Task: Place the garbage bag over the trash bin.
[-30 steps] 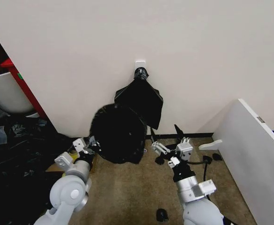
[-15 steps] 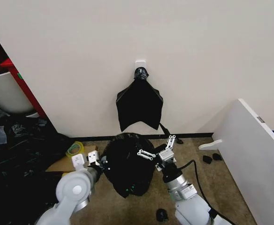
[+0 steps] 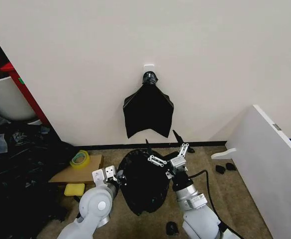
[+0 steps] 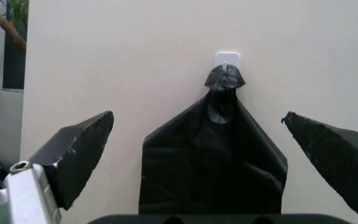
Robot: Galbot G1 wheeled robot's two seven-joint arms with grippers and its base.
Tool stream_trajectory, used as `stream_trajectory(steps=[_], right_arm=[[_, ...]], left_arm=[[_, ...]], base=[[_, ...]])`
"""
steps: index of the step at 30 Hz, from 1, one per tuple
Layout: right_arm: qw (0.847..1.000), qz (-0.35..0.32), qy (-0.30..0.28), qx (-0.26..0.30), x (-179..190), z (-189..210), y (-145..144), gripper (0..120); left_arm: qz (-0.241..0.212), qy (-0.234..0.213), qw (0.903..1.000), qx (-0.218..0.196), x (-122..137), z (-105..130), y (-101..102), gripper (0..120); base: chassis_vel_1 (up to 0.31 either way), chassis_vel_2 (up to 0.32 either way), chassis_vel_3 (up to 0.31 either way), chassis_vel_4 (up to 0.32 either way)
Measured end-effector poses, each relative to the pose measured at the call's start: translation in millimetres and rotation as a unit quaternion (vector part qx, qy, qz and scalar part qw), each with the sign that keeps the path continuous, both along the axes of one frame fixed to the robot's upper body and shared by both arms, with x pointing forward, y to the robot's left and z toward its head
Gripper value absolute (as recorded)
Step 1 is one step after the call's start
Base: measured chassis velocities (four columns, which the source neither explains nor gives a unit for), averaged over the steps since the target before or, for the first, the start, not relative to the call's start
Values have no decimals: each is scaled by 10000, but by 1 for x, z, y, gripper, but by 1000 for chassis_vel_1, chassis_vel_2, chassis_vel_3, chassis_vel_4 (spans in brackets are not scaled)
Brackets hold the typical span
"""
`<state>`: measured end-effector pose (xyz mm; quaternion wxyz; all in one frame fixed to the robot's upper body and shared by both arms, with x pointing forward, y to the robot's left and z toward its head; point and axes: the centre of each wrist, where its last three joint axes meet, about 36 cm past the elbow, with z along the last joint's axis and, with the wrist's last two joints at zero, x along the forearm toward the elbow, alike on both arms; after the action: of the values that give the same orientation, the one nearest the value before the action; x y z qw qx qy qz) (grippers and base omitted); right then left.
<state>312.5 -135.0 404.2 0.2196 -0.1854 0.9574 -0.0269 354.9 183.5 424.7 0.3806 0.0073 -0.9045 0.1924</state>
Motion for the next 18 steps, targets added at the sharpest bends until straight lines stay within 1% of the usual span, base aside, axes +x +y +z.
stream_trajectory(steps=[1, 3, 4, 6, 7, 8, 10, 11, 12, 13, 14, 15, 16, 17, 18], right_arm=[[10000, -9, 15, 2, -1, -1, 0, 100], [10000, -58, 57, 0, -2, -3, -2, 100], [10000, -58, 57, 0, -2, -3, -2, 100], [9998, -167, 85, 6, -2, -4, -4, 100], [9993, -350, 137, 33, 0, -4, -7, 100], [9993, -350, 137, 33, 0, -4, -7, 100], [9970, -701, 305, 85, 5, -1, -13, 100], [9954, -870, 381, 139, 10, 1, -18, 100], [9954, -870, 381, 139, 10, 1, -18, 100], [9939, -1001, 418, 181, 14, 3, -23, 100], [9926, -1136, 386, 189, 19, 6, -31, 100], [9917, -1240, 294, 149, 23, 7, -38, 100], [9912, -1313, 172, 70, 28, 7, -47, 100], [9912, -1313, 172, 70, 28, 7, -47, 100], [9912, -1319, 35, -41, 32, 7, -59, 100]], left_arm=[[41, -47, 10000, -23, -3, 4, 2, 43], [79, -176, 9998, -66, -11, 16, 4, 53], [79, -176, 9998, -66, -11, 16, 4, 53], [83, -375, 9992, -77, -24, 35, 5, 62], [119, -546, 9984, -25, -33, 46, 7, 69], [119, -546, 9984, -25, -33, 46, 7, 69], [275, -955, 9949, 153, -47, 57, 12, 77], [396, -1403, 9891, 206, -55, 60, 15, 82], [396, -1403, 9891, 206, -55, 60, 15, 82], [506, -2012, 9778, 278, -58, 56, 17, 87], [439, -2898, 9549, 468, -56, 37, 22, 91], [255, -3436, 9366, 637, -54, 18, 25, 96], [-63, -4083, 9091, 822, -50, -4, 29, 98], [-63, -4083, 9091, 822, -50, -4, 29, 98], [-322, -4572, 8848, 845, -49, -17, 31, 99]], base=[[0, 0, 0, 0], [0, 0, 0, 0], [0, 0, 0, 0], [0, 0, 0, 0], [0, 0, 0, 0], [0, 0, 0, 0], [0, 0, 0, 0], [0, 0, 0, 0], [0, 0, 0, 0], [0, 0, 0, 0], [0, 0, 0, 0], [0, 0, 0, 0], [0, 0, 0, 0], [0, 0, 0, 0], [0, 0, 0, 0]])
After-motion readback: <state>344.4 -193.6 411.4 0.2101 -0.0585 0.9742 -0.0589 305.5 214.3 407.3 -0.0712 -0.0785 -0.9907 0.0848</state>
